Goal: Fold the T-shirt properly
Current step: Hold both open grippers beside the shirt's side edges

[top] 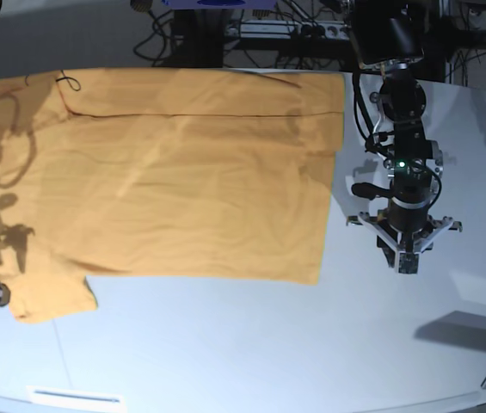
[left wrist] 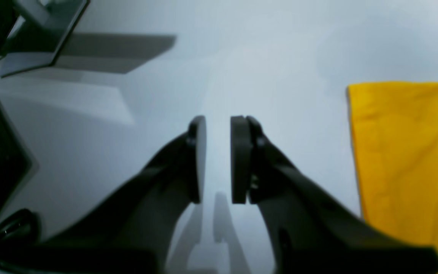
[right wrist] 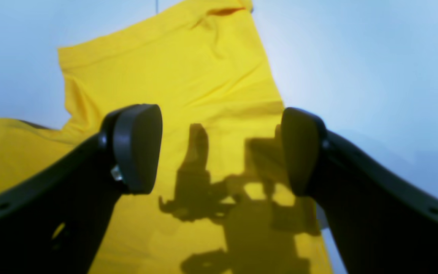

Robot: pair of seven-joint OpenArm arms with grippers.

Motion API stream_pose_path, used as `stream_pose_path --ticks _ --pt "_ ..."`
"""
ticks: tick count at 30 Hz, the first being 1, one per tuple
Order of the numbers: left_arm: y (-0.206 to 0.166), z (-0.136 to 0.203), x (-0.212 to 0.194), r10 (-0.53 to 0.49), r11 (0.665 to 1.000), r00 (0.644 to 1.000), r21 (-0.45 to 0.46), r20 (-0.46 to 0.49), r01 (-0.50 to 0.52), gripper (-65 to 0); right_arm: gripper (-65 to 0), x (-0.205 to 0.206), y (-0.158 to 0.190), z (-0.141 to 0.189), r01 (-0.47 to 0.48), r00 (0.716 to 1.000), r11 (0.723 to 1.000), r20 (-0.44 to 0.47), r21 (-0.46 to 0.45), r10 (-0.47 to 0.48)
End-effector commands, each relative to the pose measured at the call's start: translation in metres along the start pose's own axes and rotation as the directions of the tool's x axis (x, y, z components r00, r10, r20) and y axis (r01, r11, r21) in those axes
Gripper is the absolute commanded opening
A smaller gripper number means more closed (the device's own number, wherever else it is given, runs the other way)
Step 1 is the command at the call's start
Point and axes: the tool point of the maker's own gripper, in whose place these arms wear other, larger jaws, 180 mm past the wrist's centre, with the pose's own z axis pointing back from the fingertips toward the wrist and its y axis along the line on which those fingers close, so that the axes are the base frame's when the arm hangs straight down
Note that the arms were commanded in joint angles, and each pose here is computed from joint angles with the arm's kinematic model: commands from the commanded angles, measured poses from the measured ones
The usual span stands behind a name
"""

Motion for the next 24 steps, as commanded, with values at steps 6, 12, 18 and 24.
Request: stream_pose_path --ticks 6,12,18,24 --pt "0.005 0.003 0.013 -0.006 1.000 0.999 0.013 0.048 0.005 -53.1 -18.1 0.010 -0.003 0.004 0.002 0.999 1.000 0.043 -0.004 -0.002" --pt "0.004 0.003 0.012 -0.007 1.000 0.999 0.011 0.047 0.006 -53.2 -18.4 0.012 0.006 -0.002 -0.007 0.998 1.000 0.056 0.009 0.006" --pt "0.007 0.005 0.012 -0.008 1.000 0.999 0.018 0.049 0.007 -53.2 -18.3 0.008 0.003 -0.004 -0.005 0.997 1.000 0.080 0.005 0.005" --pt "0.007 0.007 0.012 -0.011 1.000 0.999 0.019 0.052 0.010 -53.2 -18.3 -0.009 -0.013 -0.001 0.006 0.998 1.000 0.065 -0.024 -0.004"
